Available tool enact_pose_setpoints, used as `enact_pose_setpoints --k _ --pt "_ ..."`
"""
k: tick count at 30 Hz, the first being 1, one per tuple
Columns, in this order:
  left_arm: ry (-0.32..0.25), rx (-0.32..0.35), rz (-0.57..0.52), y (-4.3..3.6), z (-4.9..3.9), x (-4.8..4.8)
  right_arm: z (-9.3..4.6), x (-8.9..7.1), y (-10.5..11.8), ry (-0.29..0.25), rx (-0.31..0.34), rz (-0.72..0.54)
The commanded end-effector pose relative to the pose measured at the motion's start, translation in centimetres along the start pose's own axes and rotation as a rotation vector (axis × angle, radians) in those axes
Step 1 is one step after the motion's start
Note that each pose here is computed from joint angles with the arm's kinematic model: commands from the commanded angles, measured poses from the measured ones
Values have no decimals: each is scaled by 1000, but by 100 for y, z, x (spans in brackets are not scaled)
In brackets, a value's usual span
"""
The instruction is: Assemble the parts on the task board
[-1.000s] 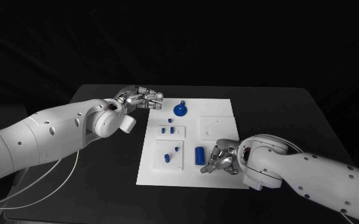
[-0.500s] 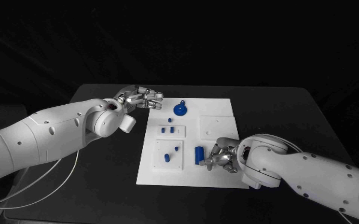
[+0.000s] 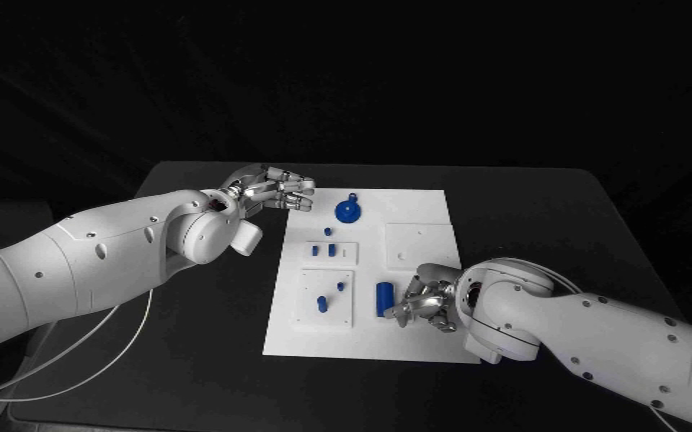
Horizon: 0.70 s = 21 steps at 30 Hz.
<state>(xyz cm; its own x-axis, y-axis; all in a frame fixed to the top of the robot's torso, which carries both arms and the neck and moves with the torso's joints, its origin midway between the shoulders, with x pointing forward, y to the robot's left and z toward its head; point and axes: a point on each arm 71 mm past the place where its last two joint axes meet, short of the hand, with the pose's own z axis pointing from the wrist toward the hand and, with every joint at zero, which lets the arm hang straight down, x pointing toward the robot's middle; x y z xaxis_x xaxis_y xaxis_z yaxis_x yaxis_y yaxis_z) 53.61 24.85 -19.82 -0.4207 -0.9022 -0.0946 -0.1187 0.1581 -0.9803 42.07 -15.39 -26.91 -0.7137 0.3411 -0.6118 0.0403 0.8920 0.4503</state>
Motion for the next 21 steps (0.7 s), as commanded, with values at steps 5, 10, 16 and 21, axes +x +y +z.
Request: enact_pose_setpoints --k 5,10,16,21 --pt "17 4 -8 -4 5 20 -19 3 5 18 -32 8" --pt "12 5 -7 -2 4 6 -46 -55 22 16 -56 36" --pt "6 7 -5 -1 3 -8 -112 -289 69 -19 -96 71" --pt "5 8 -5 -1 5 -9 -195 -621 24 -66 -96 91"
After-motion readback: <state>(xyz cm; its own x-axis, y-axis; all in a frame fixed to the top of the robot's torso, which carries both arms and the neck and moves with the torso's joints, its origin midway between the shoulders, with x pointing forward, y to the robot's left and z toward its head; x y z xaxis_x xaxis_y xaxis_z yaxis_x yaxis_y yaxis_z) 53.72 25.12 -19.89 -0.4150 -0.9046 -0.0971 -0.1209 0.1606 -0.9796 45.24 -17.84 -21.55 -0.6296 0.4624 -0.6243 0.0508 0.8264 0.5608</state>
